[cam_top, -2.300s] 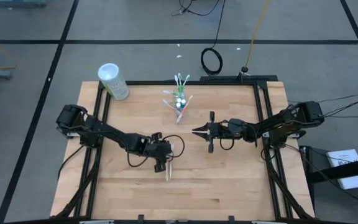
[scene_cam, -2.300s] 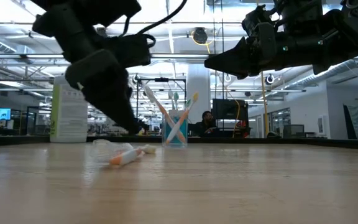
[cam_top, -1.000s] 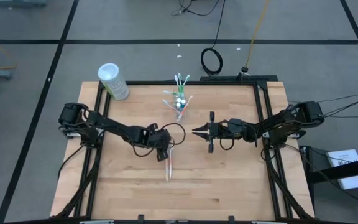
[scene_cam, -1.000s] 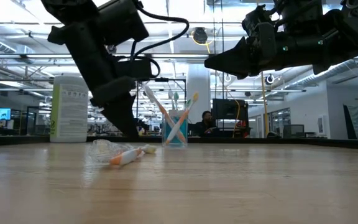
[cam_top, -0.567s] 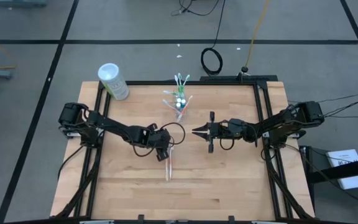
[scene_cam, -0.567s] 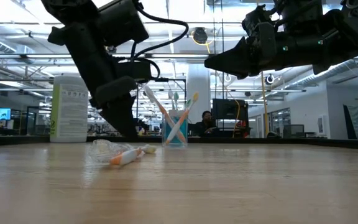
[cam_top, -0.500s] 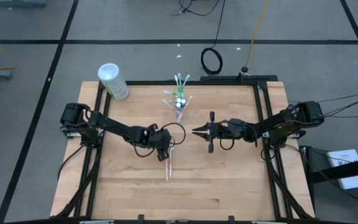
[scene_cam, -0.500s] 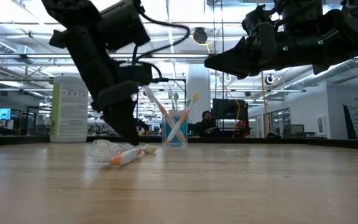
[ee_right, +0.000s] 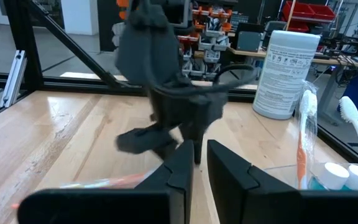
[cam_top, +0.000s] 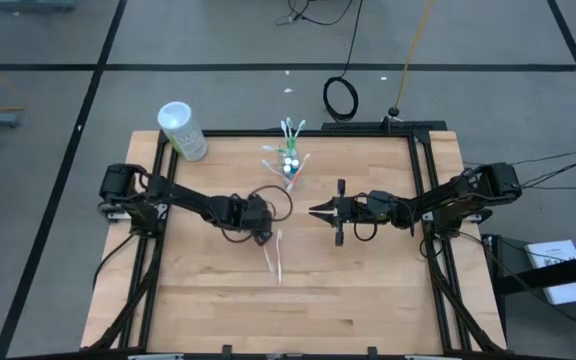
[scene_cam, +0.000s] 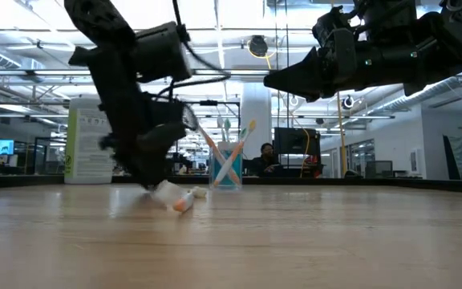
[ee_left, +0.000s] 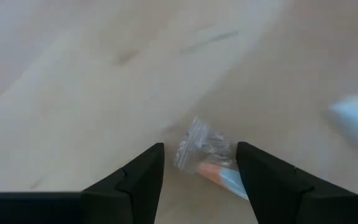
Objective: Pick & Place toothbrushing station
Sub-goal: Put the orange toothbrush into the transparent organizer
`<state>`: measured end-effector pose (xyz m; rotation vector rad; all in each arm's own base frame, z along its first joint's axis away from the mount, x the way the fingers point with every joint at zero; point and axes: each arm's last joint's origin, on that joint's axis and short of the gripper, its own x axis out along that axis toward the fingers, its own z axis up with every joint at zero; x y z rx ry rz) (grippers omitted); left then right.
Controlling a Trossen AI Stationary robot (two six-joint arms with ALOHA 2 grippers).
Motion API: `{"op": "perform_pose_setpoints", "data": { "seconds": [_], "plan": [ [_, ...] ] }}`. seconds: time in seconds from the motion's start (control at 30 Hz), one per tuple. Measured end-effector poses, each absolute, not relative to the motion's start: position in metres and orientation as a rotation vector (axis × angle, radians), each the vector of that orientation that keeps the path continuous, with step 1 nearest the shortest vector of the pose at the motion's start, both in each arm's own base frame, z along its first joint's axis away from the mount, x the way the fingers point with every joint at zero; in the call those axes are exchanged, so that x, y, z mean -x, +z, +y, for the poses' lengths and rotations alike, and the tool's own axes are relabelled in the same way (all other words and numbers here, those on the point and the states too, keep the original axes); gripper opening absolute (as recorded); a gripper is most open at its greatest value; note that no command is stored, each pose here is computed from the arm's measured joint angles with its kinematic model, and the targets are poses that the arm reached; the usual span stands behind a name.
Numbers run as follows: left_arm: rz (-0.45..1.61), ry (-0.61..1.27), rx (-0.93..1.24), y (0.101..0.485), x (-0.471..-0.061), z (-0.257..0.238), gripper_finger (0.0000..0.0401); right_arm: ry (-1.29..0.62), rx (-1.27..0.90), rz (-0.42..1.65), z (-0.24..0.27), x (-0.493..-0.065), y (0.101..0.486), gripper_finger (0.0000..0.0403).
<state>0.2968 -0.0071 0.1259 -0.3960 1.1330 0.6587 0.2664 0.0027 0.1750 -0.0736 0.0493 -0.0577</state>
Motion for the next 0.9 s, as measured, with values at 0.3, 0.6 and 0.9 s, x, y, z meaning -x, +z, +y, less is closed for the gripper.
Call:
{"op": "perform_pose_setpoints", "data": {
  "seconds": [0.3,0.6,0.9],
  "plan": [
    [1.425,1.156,0.702,0.135,-0.245,0.004,0.0209,-0.057,0.074,0.05,0.003,-0.266,0.175,0.0041],
    [1.356,1.066,0.682,0.16,-0.238,-0.005,0.0209,-0.058,0.074,0.05,0.003,-0.266,0.175,0.0041],
    [1.243,0.584,0.53,0.193,-0.243,-0.026,0.0209,-0.059,0.074,0.05,0.003,-0.266,0.175,0.0041]
  ]
}}
